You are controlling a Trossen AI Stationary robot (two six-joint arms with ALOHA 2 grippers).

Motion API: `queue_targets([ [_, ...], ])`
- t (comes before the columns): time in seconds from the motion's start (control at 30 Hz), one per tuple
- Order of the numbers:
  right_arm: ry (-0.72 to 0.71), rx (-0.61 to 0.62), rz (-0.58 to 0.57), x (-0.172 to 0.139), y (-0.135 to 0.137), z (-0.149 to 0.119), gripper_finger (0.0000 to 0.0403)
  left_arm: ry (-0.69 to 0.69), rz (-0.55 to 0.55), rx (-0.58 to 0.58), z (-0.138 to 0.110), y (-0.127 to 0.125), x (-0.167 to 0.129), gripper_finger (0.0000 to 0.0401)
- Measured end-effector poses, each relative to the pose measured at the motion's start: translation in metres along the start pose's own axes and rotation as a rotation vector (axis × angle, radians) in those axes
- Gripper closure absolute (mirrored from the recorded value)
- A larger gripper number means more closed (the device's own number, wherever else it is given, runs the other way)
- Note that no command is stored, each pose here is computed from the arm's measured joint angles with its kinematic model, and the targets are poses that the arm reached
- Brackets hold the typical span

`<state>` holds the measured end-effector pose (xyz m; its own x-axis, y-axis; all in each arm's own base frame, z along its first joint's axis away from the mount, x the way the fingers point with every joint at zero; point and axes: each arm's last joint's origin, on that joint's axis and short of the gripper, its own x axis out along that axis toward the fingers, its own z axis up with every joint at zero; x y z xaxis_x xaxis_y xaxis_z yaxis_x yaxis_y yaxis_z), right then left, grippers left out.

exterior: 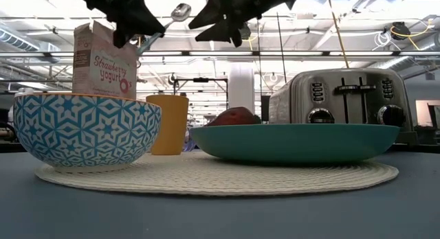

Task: Arrange a breakfast setting
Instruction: Put the spoon from the transparent cup to the left side of the white table mat

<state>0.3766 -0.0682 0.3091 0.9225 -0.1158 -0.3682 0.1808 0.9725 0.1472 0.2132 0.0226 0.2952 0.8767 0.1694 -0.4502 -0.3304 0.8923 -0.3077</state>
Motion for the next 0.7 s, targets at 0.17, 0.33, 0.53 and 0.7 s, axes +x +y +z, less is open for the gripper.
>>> queue_targets([
  [0.17, 0.024, 0.000, -0.003, 0.000, 0.000, -0.002, 0.0189, 0.026, 0.007, -0.058, -0.004, 0.002, -0.019, 0.0372],
  [0.33, 0.053, -0.007, -0.007, 0.000, -0.001, -0.005, 0.0190, 0.027, 0.014, -0.120, -0.009, 0.001, -0.045, 0.0372],
  [0.53, 0.061, -0.047, -0.007, 0.000, -0.001, -0.006, 0.0190, 0.055, 0.043, -0.254, -0.022, -0.005, -0.066, 0.0372],
  [0.7, 0.087, -0.075, -0.008, 0.000, -0.001, -0.008, 0.0190, 0.088, 0.082, -0.321, -0.037, -0.017, -0.070, 0.0372],
])
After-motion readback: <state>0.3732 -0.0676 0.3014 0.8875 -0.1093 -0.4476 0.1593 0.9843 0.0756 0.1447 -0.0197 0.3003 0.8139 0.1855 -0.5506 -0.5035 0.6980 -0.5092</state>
